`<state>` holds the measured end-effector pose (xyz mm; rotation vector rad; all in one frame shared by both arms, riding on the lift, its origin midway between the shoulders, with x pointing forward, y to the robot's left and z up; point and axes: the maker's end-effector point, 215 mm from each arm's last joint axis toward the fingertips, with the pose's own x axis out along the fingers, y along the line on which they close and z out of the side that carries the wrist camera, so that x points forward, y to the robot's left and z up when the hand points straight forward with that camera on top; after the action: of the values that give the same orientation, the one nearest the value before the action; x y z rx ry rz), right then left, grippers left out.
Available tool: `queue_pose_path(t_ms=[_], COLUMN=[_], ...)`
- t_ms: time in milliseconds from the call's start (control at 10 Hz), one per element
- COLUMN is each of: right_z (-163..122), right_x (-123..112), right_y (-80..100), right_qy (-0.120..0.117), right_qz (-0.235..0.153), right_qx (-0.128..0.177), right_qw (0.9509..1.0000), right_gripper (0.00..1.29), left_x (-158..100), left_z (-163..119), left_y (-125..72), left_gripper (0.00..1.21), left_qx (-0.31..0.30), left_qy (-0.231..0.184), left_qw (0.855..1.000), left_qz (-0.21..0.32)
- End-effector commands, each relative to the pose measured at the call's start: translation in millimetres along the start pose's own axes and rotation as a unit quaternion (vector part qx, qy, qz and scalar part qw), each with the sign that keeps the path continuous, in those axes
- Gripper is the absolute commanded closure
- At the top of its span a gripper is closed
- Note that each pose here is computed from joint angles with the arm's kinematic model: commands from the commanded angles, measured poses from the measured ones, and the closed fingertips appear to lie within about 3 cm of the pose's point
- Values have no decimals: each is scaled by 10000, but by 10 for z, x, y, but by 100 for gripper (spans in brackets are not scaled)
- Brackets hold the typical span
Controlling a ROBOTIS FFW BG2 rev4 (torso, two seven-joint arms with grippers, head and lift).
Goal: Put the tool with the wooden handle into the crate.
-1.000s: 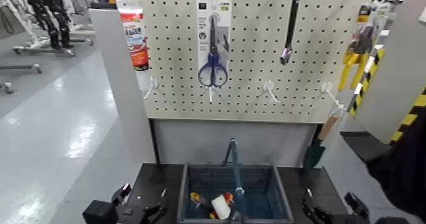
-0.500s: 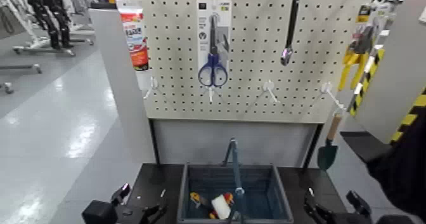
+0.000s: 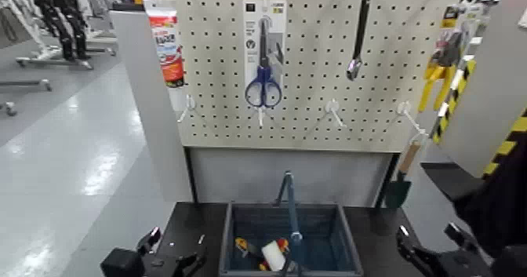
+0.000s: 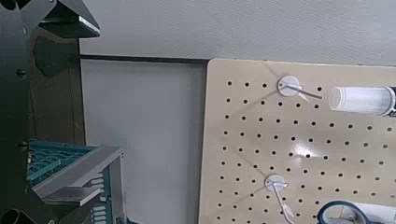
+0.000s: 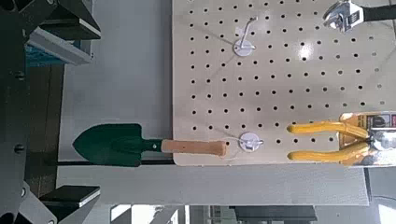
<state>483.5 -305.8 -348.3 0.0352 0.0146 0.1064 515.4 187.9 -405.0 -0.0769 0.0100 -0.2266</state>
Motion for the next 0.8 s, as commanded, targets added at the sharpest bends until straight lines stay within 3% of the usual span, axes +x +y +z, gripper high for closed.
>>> queue_pose_path(t_ms=[100,800], right_z=[67,417], right_x=[63,383], right_y=[-226,-611], right_qy=[159,418], right_qz=[183,746], right_qx=[-52,-511], right_qw=[9997,9950], right_gripper=[13,13], left_x=[1,7], left_z=[-1,7], left_y=[-8,-7], left_gripper=[11,11], left_qx=[-10,-8], left_qy=[0,-7], left_qw=[10000,10000], left_qz=[-6,-6])
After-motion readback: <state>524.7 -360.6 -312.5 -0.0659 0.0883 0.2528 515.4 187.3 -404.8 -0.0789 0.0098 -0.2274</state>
